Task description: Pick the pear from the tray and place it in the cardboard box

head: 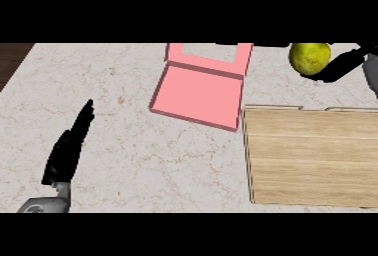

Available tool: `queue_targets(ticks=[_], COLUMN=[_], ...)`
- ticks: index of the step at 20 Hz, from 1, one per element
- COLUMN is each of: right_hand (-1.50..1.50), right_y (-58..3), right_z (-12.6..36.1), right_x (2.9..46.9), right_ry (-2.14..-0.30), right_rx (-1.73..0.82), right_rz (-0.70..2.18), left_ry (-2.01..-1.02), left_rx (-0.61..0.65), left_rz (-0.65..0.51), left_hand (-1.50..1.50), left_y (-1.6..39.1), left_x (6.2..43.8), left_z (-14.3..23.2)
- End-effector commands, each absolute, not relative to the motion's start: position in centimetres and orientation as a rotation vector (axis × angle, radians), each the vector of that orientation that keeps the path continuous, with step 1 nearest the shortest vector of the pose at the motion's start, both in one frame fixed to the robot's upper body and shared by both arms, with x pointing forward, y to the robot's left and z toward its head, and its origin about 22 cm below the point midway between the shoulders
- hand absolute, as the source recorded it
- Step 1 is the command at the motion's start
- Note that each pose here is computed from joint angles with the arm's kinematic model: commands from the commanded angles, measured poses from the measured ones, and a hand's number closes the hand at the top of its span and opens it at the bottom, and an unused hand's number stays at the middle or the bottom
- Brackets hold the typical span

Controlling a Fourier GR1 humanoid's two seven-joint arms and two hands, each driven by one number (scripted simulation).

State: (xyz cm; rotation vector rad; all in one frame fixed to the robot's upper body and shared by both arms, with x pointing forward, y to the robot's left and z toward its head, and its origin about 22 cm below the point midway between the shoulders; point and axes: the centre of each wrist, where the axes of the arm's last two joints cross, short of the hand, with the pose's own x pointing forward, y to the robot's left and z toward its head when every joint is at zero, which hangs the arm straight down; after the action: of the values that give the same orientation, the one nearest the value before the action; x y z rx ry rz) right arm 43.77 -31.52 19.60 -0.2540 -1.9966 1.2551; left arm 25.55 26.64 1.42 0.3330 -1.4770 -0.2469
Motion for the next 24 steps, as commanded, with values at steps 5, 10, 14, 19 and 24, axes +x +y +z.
queue_targets(ticks=[5,10,14,19,24], right_hand=[1.5,1.5,1.5,1.5,1.5], right_y=[-24.5,-20.4,-16.9,-9.6,-6.2], right_z=[23.4,24.7,23.1,22.3,20.4], right_x=[46.4,47.0,47.3,46.6,46.1], right_ry=[-2.078,-2.026,-1.993,-1.921,-1.874], right_rx=[0.011,-0.003,-0.022,-0.003,-0.051], right_rz=[1.277,1.309,1.351,1.417,1.471], left_ry=[-1.461,-1.458,-1.455,-1.461,-1.467], left_rx=[0.351,0.351,0.355,0.361,0.381], left_rz=[-0.217,-0.219,-0.243,-0.223,-0.233], left_hand=[0.0,0.0,0.0,0.0,0.0], left_y=[26.6,28.7,27.3,27.1,26.6], left_x=[25.7,24.9,24.3,25.2,25.3], left_z=[0.9,1.5,1.6,1.0,1.2])
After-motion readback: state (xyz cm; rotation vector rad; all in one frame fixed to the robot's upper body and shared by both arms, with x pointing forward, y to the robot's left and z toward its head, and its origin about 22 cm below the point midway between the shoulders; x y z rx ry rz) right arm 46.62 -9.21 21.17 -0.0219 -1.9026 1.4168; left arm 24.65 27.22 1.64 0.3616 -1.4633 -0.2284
